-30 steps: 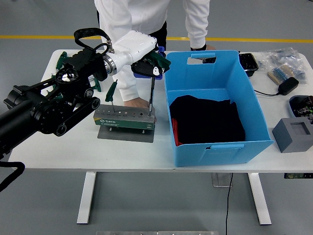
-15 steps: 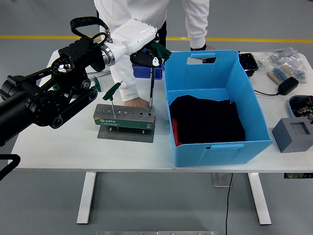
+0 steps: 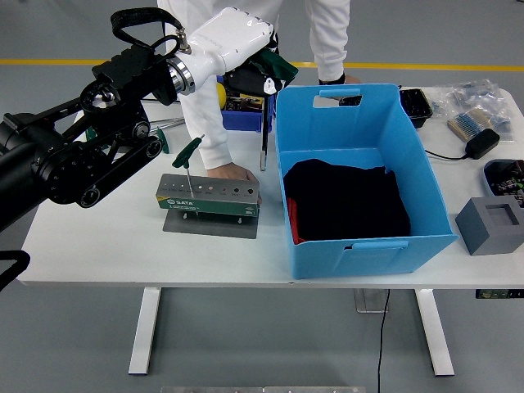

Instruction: Lift tool from toolbox,place it in box,lift tool from toolbox,place it in box

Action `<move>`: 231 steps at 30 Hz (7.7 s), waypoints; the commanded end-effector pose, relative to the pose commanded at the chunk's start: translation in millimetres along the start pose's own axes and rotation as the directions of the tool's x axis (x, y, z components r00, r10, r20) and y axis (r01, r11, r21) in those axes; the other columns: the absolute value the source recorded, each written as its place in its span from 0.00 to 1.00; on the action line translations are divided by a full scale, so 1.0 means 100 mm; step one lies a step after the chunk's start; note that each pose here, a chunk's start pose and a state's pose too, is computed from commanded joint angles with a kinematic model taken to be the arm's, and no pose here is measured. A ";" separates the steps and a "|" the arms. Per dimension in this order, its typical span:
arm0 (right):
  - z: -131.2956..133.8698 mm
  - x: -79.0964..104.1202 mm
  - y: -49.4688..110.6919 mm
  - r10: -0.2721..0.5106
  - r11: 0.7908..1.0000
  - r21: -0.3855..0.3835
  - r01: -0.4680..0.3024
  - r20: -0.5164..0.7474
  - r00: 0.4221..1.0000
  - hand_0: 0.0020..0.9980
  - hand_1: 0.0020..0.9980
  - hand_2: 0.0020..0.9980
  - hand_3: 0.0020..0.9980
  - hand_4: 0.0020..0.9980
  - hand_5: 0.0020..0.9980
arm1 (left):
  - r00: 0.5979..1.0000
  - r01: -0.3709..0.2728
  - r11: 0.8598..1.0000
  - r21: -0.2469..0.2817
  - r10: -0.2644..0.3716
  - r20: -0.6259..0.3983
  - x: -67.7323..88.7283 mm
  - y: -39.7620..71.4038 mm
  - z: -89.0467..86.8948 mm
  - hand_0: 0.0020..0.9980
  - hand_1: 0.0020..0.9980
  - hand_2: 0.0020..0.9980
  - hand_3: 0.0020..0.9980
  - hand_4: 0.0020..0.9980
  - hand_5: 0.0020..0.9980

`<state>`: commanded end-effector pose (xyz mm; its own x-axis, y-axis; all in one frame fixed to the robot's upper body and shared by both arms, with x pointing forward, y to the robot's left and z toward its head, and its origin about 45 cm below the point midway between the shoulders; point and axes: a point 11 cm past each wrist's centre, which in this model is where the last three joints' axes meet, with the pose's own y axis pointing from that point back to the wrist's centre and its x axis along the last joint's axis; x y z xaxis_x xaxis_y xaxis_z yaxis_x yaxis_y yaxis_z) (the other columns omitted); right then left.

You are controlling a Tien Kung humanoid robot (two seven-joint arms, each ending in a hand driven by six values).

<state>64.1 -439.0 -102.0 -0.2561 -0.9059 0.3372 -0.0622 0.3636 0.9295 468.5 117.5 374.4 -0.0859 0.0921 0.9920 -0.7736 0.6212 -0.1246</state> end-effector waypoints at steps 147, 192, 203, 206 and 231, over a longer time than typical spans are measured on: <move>-0.07 0.01 0.01 0.028 1.000 0.016 -0.027 -0.043 0.999 0.65 0.66 0.73 0.66 0.94 0.73 | 0.685 0.052 0.660 0.749 0.522 -0.508 -1.09 1.79 -1.31 0.29 0.30 0.41 0.56 0.91 0.66; -0.14 -0.02 0.01 0.020 0.999 0.036 -0.018 -0.053 0.998 0.65 0.65 0.73 0.65 0.92 0.73 | -0.173 0.659 0.553 0.510 0.772 -0.612 -2.27 1.91 -0.42 0.20 0.27 0.49 0.70 0.74 1.00; -0.15 -0.02 0.01 0.021 0.999 0.037 -0.019 -0.054 0.998 0.65 0.65 0.73 0.65 0.92 0.73 | -0.180 0.655 0.577 0.487 0.746 -0.641 -2.24 1.75 -0.32 0.19 0.26 0.48 0.70 0.74 1.00; -0.15 -0.02 0.01 0.021 0.999 0.037 -0.019 -0.056 0.998 0.65 0.65 0.73 0.65 0.92 0.73 | -0.183 0.651 0.585 0.483 0.739 -0.649 -2.22 1.70 -0.31 0.19 0.26 0.48 0.70 0.74 1.00; -0.17 -0.01 0.02 0.023 0.999 0.041 -0.021 -0.058 0.998 0.65 0.65 0.73 0.65 0.92 0.73 | -0.373 0.583 0.716 0.384 0.656 -0.656 -2.01 1.33 -0.14 0.20 0.27 0.49 0.68 0.87 1.00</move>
<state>80.2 -441.5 -98.3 -0.2011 -0.9082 0.3670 -0.0960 0.3912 0.9153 391.6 192.6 158.0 -0.0638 0.8836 -0.4638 -0.8452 0.1993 0.4959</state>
